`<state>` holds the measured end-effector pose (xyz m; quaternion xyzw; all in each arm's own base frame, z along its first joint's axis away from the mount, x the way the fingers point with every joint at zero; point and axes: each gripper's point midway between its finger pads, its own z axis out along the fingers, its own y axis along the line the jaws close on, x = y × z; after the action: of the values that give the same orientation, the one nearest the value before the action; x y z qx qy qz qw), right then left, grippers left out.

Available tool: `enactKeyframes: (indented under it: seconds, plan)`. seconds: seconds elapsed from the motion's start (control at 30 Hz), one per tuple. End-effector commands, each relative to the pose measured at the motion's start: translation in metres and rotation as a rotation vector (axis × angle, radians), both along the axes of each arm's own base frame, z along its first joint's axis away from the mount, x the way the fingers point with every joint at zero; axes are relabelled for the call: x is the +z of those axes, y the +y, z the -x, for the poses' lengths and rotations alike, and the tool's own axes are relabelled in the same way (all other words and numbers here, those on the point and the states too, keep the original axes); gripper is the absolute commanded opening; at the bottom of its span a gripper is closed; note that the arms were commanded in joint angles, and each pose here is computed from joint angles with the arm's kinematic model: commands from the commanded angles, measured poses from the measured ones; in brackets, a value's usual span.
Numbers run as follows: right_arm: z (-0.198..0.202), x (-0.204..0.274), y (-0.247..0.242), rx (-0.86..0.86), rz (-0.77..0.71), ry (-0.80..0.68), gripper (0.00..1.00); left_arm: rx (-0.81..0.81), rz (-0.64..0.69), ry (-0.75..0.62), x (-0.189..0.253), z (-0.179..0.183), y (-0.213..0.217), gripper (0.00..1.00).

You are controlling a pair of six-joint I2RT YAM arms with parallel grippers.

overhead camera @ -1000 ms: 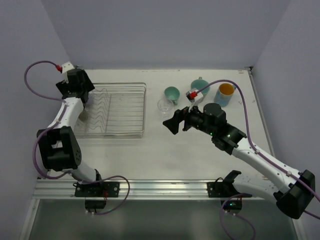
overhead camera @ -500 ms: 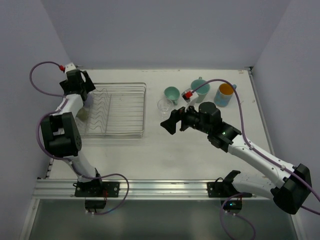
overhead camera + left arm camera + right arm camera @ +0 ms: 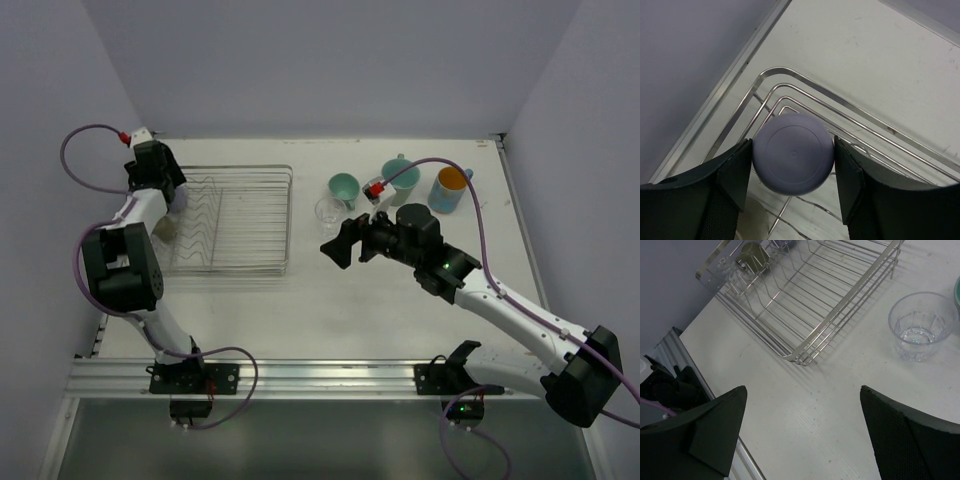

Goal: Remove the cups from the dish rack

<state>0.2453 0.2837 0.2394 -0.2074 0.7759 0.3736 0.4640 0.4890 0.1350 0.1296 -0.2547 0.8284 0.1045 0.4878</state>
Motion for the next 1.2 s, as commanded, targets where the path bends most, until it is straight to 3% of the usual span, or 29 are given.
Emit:
enactKeyframes:
  seconds: [0.0,0.13,0.37,0.53,0.83,0.97,1.17]
  plan:
    - [-0.004,0.034,0.008,0.012,-0.085,-0.058,0.97,0.028,-0.024,-0.138,0.055,0.001,0.006,0.35]
    - [-0.002,0.055,0.016,0.029,-0.161,-0.065,0.97,0.023,0.005,-0.227,0.092,0.01,-0.002,0.23]
    - [-0.005,0.076,0.028,0.04,-0.263,-0.048,0.97,-0.023,0.071,-0.384,0.155,0.036,-0.024,0.18]
    - [-0.002,0.102,0.041,0.089,-0.373,-0.022,0.97,-0.136,0.201,-0.545,0.203,0.07,-0.065,0.16]
    - [0.015,0.15,0.053,0.219,-0.661,-0.061,0.97,-0.626,0.635,-0.772,0.267,0.156,-0.192,0.15]
    - [0.011,0.156,0.06,0.233,-0.672,-0.063,0.97,-0.804,0.802,-0.781,0.274,0.195,-0.235,0.16]
    - [0.009,0.16,0.076,0.296,-0.663,-0.039,0.97,-0.986,0.936,-0.791,0.276,0.23,-0.269,0.16]
